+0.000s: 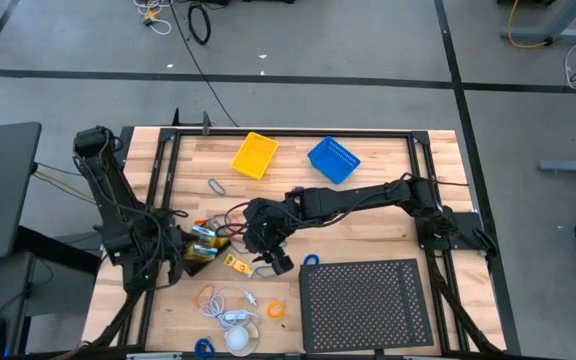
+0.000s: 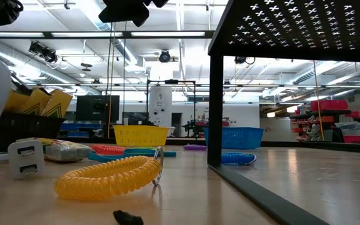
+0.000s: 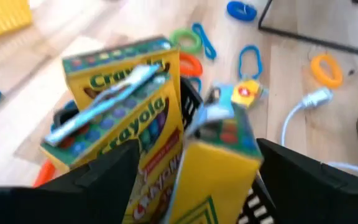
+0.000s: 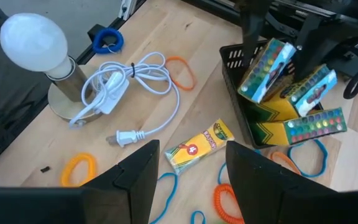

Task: Pick & Place Office Desk Supplies
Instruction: Put the crayon box into the black basket

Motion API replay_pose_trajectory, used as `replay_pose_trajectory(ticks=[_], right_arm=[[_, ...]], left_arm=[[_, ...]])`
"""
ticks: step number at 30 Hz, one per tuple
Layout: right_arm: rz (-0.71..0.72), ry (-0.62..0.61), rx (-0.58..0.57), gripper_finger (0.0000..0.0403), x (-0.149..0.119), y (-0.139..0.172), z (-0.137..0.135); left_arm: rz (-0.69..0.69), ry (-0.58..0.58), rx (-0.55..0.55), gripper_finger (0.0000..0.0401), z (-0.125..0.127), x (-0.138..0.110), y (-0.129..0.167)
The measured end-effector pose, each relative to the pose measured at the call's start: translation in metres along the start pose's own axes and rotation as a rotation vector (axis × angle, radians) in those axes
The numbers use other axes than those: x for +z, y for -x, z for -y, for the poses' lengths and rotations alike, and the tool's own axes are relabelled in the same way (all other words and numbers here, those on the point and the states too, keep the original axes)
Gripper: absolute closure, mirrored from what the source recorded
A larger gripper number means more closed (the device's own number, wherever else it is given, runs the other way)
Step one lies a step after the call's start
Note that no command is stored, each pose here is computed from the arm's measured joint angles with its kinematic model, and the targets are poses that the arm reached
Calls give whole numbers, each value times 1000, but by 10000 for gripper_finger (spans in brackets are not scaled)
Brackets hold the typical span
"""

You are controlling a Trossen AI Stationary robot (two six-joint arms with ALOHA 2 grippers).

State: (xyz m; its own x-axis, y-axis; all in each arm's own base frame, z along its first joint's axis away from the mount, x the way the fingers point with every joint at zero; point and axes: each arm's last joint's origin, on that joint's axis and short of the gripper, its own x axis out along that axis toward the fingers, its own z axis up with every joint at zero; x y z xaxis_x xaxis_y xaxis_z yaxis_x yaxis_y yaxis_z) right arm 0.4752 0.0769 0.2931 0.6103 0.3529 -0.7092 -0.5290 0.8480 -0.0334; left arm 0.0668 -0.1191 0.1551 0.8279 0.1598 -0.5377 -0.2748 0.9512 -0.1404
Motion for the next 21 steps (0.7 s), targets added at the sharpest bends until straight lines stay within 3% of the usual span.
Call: replay_pose_trajectory(ticks=[8,14,21], right_arm=[[-1,-3,-6,208,0,0,0],[-7,2,-21,208,0,0,1],[-7,4,-21,208,0,0,1]], left_arm=[[-6,3,39,133,-5,0,1],[-25,-62,21,193,7,16,11],[-51,-132,23,212,15,40,30]])
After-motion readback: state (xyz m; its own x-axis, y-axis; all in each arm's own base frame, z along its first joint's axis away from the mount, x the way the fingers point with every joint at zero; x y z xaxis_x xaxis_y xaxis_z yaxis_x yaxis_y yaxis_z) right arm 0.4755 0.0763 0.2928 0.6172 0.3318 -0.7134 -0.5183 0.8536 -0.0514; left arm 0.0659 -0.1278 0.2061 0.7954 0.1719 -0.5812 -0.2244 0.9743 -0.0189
